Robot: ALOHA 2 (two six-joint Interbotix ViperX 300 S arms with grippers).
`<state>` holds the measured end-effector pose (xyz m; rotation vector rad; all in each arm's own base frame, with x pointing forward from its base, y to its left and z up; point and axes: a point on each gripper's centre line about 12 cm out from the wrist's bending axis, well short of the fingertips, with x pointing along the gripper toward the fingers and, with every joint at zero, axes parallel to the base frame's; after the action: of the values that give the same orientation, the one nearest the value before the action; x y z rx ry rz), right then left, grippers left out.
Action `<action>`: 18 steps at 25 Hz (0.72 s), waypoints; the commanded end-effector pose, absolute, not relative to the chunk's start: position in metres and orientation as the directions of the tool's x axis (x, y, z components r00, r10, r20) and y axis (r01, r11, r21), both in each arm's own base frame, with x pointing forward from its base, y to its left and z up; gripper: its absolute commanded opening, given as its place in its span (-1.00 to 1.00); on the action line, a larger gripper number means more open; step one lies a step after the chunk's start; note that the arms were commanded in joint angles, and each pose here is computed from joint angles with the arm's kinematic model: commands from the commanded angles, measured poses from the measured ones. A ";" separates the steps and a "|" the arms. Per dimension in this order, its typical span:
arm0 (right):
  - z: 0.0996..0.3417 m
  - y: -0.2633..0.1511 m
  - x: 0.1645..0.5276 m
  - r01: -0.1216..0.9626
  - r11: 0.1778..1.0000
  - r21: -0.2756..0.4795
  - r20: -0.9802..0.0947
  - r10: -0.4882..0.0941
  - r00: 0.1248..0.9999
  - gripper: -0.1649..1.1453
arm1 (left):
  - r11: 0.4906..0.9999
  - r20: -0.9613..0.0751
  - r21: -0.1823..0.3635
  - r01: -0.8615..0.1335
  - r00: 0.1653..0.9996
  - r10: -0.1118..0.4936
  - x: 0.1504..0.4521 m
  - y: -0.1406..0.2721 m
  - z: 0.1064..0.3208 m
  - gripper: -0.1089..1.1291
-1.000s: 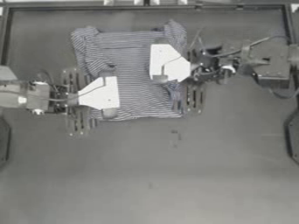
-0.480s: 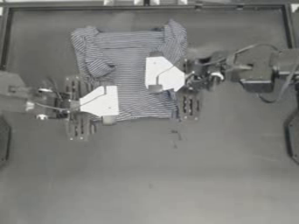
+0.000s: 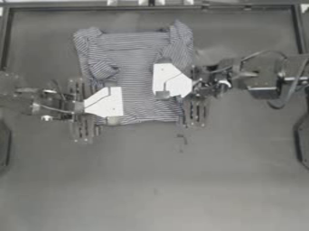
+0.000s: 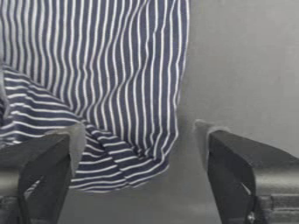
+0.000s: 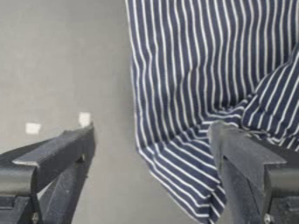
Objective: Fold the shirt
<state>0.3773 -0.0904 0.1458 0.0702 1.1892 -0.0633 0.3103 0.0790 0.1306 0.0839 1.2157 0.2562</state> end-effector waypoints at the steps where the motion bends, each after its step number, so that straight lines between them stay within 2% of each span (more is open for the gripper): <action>1: 0.150 -0.092 0.382 0.091 0.996 0.018 -0.917 -0.020 0.398 0.80 | 0.968 -0.908 0.202 -0.148 0.341 0.242 0.314 0.080 0.132 0.80; 10: 0.135 -0.091 0.383 0.100 0.994 0.036 -0.921 -0.006 0.389 0.80 | 0.967 -0.906 0.197 -0.159 0.349 0.242 0.316 0.086 0.126 0.79; 18: 0.120 -0.093 0.384 0.105 0.994 0.034 -0.931 -0.007 0.365 0.80 | 0.966 -0.915 0.207 -0.152 0.320 0.247 0.315 0.090 0.116 0.78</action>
<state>0.3818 -0.0915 0.1113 0.0979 1.2235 -0.0659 0.3129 0.0885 0.1089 0.0873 1.2440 0.2564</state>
